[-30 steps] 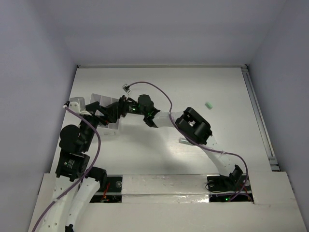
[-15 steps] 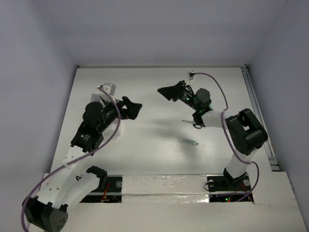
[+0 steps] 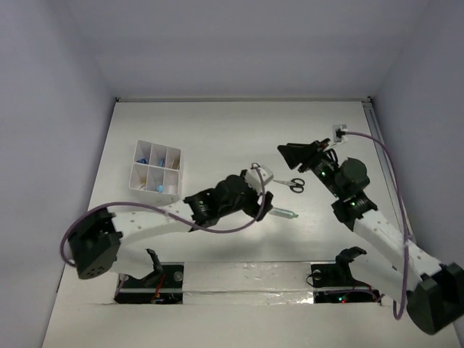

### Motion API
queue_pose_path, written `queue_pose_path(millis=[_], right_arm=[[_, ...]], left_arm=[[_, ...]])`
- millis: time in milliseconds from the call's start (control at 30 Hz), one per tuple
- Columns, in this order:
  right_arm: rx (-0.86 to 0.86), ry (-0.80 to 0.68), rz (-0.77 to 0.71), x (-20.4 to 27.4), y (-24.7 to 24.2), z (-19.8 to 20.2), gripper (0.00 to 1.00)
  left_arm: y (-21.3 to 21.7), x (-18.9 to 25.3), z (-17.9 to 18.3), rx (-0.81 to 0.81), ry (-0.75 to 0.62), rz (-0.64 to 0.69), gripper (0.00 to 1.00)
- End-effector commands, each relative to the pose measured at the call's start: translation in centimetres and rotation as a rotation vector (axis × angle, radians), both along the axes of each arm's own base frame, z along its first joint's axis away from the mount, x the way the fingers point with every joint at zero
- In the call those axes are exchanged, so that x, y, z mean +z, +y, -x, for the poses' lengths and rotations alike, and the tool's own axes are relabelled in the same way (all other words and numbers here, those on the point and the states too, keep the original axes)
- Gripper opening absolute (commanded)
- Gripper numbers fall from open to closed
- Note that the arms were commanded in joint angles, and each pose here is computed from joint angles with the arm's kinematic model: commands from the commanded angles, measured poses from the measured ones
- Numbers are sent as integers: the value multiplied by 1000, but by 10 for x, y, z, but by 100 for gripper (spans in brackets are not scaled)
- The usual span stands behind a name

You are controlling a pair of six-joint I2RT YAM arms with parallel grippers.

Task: Sort the stationery into containers
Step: Move the pen to the center of the board.

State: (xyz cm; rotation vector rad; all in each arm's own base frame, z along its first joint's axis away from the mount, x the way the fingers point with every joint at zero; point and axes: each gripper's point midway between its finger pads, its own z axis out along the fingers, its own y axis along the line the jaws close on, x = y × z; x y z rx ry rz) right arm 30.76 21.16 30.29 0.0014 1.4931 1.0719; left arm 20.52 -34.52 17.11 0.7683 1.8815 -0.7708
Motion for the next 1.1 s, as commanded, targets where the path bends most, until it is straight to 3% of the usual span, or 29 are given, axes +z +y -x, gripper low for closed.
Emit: queue_pose_path(millis=[0, 33, 200, 400, 600, 800, 1067], right_arm=[[-204, -1, 97, -5, -47, 11, 58], [-225, 0, 126, -4, -54, 16, 59], [-249, -58, 164, 19, -72, 45, 59], [-302, -75, 194, 23, -89, 60, 60], [-311, -93, 192, 27, -92, 64, 61], [-306, -67, 208, 16, -92, 64, 65], [-292, -56, 209, 11, -87, 58, 66]], left_arm=[[-39, 2, 3, -97, -144, -70, 67], [-47, -22, 1, -129, -165, -162, 73], [-75, -65, 7, -245, -172, -338, 83], [-97, -87, -7, -278, -198, -430, 87], [-103, -124, -5, -354, -157, -539, 87], [-94, -141, -19, -345, -116, -562, 86], [-82, -162, -14, -366, -60, -609, 73]])
